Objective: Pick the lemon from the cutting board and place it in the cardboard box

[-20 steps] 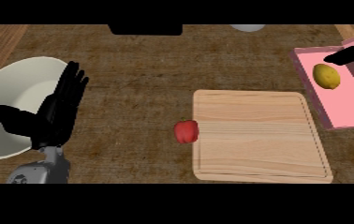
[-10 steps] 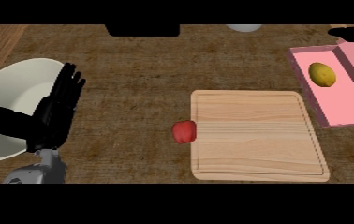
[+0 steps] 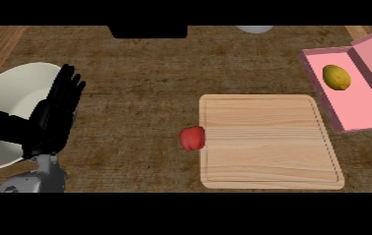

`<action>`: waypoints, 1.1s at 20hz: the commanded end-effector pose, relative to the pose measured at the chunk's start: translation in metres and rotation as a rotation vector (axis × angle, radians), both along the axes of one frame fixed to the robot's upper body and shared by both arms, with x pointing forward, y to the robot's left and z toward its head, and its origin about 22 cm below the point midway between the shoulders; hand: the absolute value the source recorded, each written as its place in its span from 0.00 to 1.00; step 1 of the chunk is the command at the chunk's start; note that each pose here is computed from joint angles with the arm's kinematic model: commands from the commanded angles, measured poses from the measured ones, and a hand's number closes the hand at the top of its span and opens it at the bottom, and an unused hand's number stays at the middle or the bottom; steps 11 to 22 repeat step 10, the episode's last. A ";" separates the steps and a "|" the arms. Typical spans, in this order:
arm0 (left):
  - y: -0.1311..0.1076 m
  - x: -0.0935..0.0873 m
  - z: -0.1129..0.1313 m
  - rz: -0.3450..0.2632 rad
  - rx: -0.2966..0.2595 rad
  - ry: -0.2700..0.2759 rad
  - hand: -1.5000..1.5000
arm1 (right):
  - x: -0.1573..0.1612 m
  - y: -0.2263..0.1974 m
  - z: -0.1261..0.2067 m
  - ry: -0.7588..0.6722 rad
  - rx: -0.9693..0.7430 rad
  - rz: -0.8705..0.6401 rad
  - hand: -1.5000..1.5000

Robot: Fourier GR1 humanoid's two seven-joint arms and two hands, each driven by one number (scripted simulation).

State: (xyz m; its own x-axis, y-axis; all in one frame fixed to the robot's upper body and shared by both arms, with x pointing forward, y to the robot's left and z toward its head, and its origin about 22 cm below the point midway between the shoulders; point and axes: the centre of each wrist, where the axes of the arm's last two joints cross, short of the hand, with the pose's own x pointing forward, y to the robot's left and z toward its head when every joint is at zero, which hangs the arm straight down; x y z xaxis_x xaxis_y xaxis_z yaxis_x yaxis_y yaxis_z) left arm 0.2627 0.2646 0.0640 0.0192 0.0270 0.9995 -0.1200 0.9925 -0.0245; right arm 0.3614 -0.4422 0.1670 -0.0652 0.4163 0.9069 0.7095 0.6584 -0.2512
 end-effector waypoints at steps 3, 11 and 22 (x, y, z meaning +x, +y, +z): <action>-0.010 0.002 0.005 -0.001 0.004 0.005 0.50 | -0.047 -0.038 -0.009 -0.073 0.029 -0.053 0.00; -0.013 0.004 -0.018 -0.002 -0.001 -0.001 0.50 | -0.082 -0.071 -0.030 -0.092 0.028 -0.043 0.00; -0.013 0.004 -0.018 -0.002 -0.001 -0.001 0.50 | -0.082 -0.071 -0.030 -0.092 0.028 -0.043 0.00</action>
